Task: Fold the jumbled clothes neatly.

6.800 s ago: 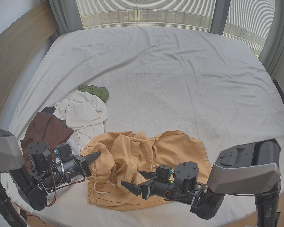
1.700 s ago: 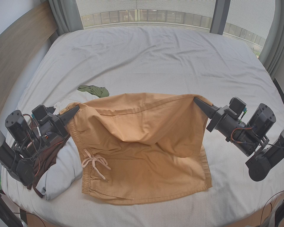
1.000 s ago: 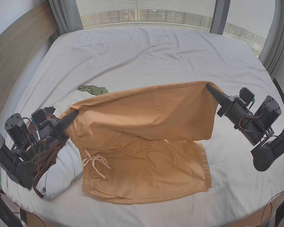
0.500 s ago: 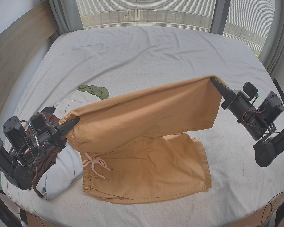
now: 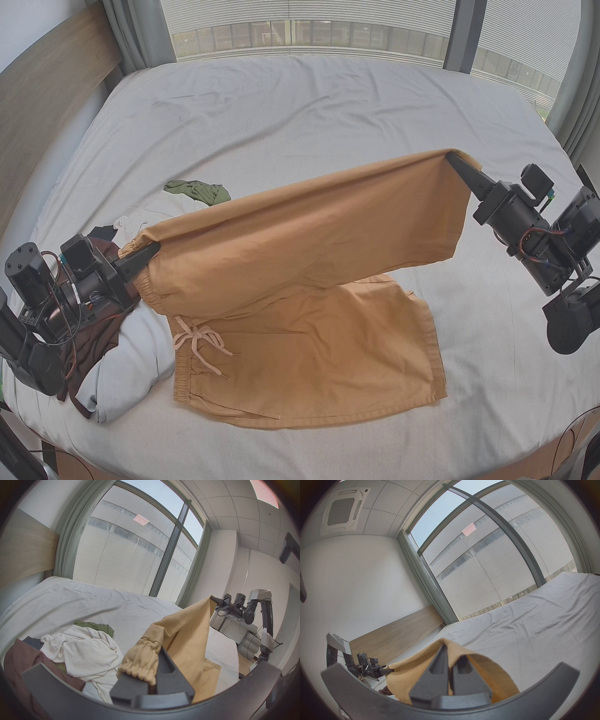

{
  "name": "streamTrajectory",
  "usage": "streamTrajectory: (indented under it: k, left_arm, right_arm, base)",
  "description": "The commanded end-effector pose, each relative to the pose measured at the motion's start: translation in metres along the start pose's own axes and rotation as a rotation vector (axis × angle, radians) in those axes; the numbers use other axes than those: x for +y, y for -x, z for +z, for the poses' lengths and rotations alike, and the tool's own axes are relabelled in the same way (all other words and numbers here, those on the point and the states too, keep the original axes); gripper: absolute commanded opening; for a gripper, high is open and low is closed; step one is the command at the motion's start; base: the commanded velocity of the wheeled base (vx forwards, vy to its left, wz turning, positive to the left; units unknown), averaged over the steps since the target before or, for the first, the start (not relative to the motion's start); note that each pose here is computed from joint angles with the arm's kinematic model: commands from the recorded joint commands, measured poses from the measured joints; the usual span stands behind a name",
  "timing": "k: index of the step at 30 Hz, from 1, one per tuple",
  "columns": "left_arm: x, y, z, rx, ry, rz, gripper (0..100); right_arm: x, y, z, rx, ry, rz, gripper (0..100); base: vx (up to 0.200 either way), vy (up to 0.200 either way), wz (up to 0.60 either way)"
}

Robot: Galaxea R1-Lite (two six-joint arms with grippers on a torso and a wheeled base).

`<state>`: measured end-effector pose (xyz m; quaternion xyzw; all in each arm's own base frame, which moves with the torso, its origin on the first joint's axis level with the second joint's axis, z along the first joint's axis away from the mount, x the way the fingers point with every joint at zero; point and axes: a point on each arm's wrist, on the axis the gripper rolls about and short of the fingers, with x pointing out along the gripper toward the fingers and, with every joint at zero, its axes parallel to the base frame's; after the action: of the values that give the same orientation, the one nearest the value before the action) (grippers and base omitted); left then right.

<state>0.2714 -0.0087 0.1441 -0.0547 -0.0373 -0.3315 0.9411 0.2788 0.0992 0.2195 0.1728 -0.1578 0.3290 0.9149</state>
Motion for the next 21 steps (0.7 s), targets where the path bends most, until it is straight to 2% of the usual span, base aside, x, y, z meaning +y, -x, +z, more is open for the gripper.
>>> streamTrajectory:
  k: [1, 10, 16, 21]
  left_arm:
    - [0.002, -0.001, -0.003, 0.007, 0.006, 0.005, 0]
    - [0.016, 0.002, -0.001, -0.002, 0.002, 0.052, 0]
    - [0.015, 0.003, -0.002, 0.002, 0.002, 0.049, 0]
    - [0.006, -0.001, -0.002, 0.003, 0.004, 0.019, 0]
  right_arm:
    - [0.001, 0.001, 0.004, -0.015, 0.007, 0.002, 0]
    - [-0.011, 0.005, 0.007, -0.013, 0.019, -0.029, 0]
    - [-0.011, 0.005, 0.006, -0.010, 0.017, -0.027, 0]
    - [-0.008, 0.005, 0.003, 0.001, 0.009, -0.020, 0]
  base:
    - [0.000, 0.000, 0.00]
    - [0.000, 0.000, 0.00]
    - [0.000, 0.000, 0.00]
    - [0.000, 0.000, 0.00]
